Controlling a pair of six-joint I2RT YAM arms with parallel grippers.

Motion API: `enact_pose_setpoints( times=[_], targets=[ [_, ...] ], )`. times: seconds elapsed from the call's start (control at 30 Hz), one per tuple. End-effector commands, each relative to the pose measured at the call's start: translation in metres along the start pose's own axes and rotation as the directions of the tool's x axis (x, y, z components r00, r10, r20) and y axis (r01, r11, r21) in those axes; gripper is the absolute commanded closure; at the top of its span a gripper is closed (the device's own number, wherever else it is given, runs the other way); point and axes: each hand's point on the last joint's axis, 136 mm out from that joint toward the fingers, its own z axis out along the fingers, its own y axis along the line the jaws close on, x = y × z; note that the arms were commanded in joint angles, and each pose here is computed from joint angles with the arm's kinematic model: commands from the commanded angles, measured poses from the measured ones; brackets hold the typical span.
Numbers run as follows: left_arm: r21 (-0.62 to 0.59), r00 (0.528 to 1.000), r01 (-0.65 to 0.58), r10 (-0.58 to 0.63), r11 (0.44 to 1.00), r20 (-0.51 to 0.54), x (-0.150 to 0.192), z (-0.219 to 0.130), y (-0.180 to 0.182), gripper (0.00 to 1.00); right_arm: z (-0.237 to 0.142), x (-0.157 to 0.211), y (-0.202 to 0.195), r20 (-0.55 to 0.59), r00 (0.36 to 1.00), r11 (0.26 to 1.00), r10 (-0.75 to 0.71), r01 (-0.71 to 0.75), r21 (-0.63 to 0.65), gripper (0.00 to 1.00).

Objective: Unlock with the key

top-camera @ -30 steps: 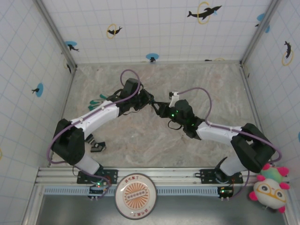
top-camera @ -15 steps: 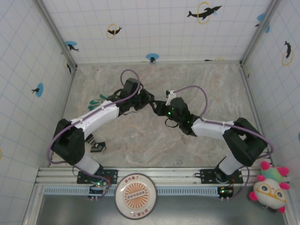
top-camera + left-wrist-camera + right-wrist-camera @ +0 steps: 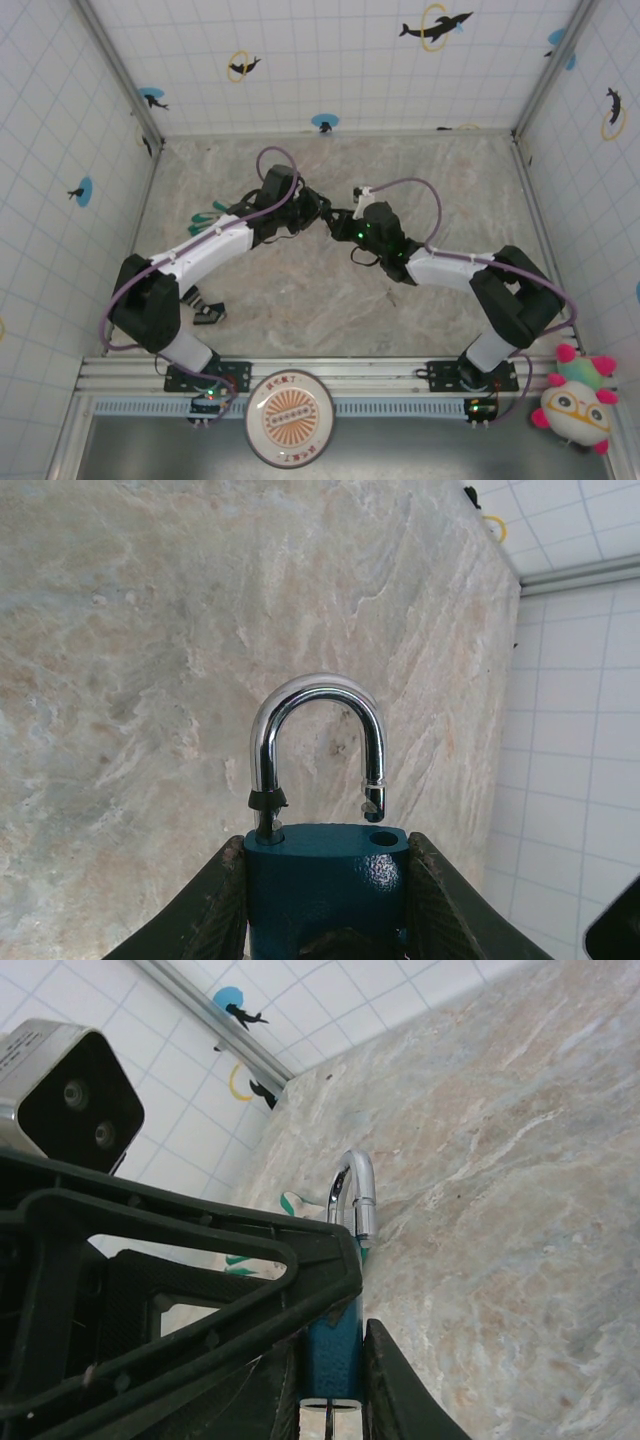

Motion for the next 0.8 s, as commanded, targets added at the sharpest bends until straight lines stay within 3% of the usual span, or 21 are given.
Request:
enact_pose_setpoints(
  times=[0.0,0.13,0.37,0.47,0.53,0.63,0.77],
  targets=[
    [0.035,1.000,-0.017,0.016,0.999,0.007,-0.003,-0.014,-0.010,0.81,0.001,-0.013,-0.003,0.036,0.999,1.000,-0.027,0.027,0.009,0.95],
    [-0.016,0.995,-0.076,0.077,0.997,0.060,-0.018,-0.024,-0.005,0.67,-0.007,-0.004,-0.007,-0.022,0.997,0.998,-0.068,0.068,-0.001,0.97],
    [-0.093,0.972,-0.196,0.206,0.976,0.116,-0.037,-0.046,0.003,0.57,-0.018,0.008,-0.004,-0.150,0.972,0.983,-0.182,0.175,-0.058,0.98],
    [-0.089,0.963,-0.233,0.243,0.968,0.116,-0.038,-0.051,0.001,0.57,-0.023,0.005,-0.004,-0.154,0.968,0.979,-0.197,0.188,-0.072,0.99],
    [-0.049,0.962,-0.241,0.246,0.969,0.116,-0.036,-0.051,-0.004,0.62,-0.024,0.002,-0.003,-0.138,0.973,0.981,-0.187,0.176,-0.084,1.00],
    [0.006,0.971,-0.217,0.215,0.976,0.104,-0.030,-0.047,-0.008,0.61,-0.023,-0.001,0.003,-0.106,0.980,0.982,-0.169,0.158,-0.108,1.00],
    [-0.023,0.968,-0.229,0.230,0.973,0.105,-0.032,-0.046,-0.003,0.58,-0.022,0.001,0.009,-0.108,0.978,0.979,-0.176,0.163,-0.122,1.00]
  ],
)
